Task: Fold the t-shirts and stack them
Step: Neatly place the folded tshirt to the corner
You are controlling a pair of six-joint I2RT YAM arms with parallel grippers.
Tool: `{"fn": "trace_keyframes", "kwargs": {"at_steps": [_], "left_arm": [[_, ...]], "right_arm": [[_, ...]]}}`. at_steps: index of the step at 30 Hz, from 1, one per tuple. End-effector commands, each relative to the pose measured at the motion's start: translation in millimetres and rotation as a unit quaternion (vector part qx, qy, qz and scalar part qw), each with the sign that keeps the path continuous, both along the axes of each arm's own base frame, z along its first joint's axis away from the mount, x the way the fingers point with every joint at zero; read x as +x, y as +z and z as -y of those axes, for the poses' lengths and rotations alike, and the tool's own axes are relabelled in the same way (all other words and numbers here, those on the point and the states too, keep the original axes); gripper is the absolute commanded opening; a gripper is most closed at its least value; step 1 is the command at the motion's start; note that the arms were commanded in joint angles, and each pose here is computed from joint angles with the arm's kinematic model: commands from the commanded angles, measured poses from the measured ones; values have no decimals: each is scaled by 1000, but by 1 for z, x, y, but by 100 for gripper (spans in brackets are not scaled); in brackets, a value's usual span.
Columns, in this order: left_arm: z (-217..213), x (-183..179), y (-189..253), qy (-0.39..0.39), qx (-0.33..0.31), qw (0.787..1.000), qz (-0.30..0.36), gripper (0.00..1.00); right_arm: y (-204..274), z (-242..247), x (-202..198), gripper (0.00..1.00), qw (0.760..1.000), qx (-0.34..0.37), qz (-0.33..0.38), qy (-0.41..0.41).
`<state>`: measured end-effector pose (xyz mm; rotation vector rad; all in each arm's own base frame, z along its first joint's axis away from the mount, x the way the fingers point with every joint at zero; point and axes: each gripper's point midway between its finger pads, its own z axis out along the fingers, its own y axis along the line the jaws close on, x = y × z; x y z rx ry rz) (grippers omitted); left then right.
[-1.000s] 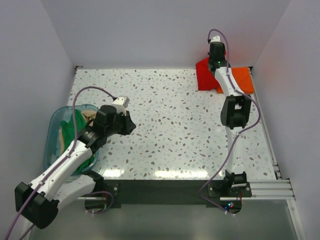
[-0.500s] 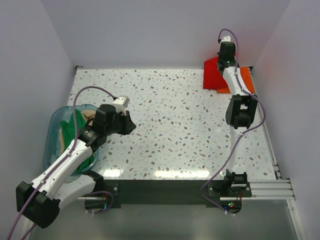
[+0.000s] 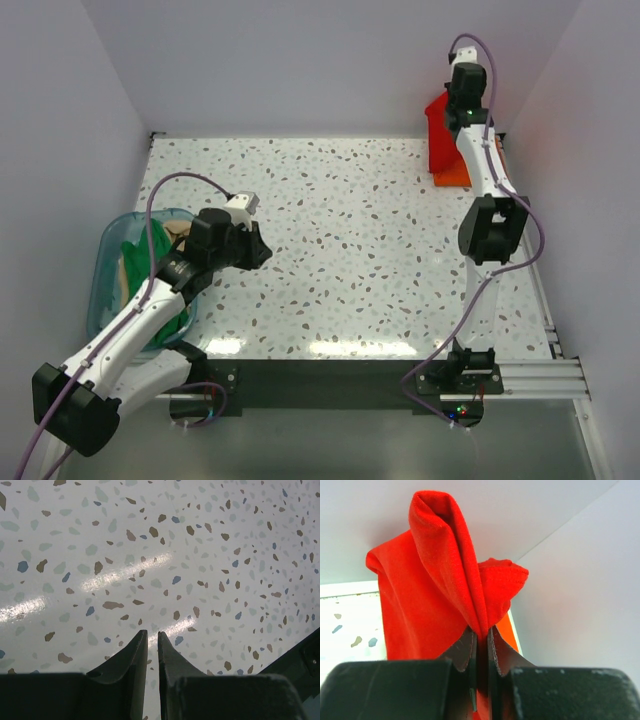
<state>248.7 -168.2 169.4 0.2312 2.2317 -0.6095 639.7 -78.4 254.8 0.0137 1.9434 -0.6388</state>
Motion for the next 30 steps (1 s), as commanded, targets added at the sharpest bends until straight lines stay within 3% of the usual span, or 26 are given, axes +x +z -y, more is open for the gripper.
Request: {"fn": "trace_keyframes", "kwargs": {"at_steps": [1,9,25,27,28,29,30], "left_arm": [[2,2,3,-11,-4,1000,14,18],[2,1,2,-12,-5,1000,12,18],[2,1,0,-13,-5,1000,8,18],[2,1,0,-15,-6,1000,8,18],[2,1,0,-15,-6,1000,8,18],[3,1,0,-15,-7,1000,7,18],[3,1,0,-15,-7,1000,7,19]], "right_arm": [[70,1,-16,0,997,9,70,-1],[70,3,-21,0,998,3,66,-5],[-25,65,0,0,996,-36,13,-85],[-32,72,-1,11,993,-44,12,-105],[-35,75,1,36,992,-47,16,-112],[-35,80,-2,52,990,-51,19,-126],[-36,81,-1,75,990,-53,22,-132]]}}
